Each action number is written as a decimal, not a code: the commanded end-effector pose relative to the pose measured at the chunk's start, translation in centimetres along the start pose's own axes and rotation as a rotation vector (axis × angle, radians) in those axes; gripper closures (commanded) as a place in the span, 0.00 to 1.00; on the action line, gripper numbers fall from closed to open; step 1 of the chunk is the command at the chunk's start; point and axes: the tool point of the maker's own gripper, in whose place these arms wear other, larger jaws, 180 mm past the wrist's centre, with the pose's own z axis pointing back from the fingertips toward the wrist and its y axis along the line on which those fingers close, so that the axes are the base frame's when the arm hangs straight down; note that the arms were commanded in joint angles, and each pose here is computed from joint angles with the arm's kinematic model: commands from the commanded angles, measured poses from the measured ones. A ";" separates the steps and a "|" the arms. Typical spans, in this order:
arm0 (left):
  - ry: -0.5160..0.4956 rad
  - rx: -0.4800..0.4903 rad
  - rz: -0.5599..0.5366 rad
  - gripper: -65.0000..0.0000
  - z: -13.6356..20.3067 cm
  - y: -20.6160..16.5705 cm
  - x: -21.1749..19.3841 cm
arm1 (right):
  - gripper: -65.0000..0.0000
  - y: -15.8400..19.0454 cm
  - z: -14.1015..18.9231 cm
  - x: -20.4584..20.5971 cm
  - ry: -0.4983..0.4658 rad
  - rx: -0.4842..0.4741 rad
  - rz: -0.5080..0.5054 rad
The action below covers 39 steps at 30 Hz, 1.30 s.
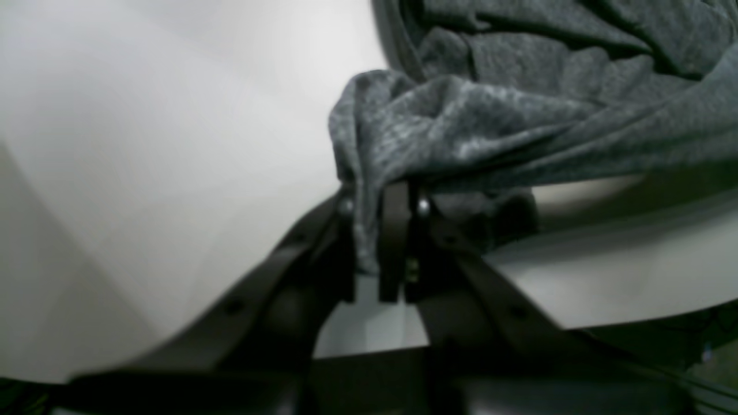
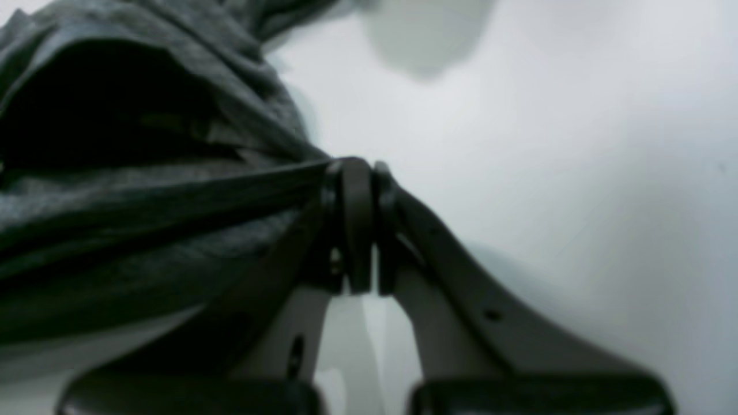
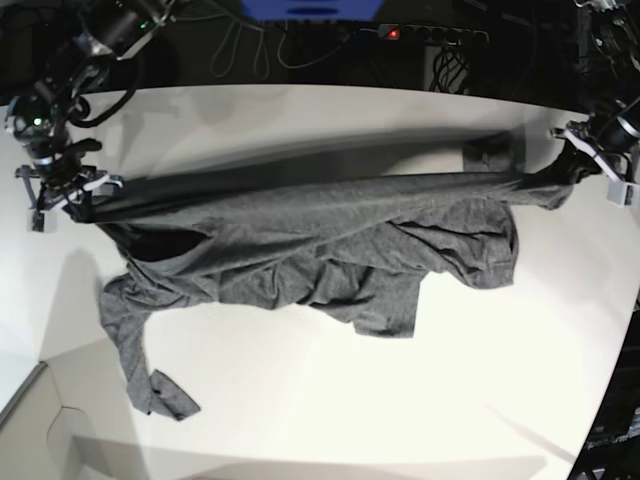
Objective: Layout the t-shirt on the table in an organized manner, then fold the t-shirt properly
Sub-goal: 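Lower the stretched shirt onto the table with both grippers, then regrasp the shirt edge with the right gripper beside the collar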
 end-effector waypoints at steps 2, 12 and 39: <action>-0.034 0.038 -0.027 1.00 0.8 0.8 1.6 | 1.00 -1.5 1.2 1.9 -0.070 -0.054 0.013; 0.027 0.019 -0.009 1.00 0.0 -0.3 0.9 | 0.93 -1.6 1.2 -2.6 0.044 -0.035 -0.006; 0.016 -0.012 0.035 1.00 -0.7 -1.9 0.2 | 0.38 16.3 3.8 0.9 0.163 0.294 0.339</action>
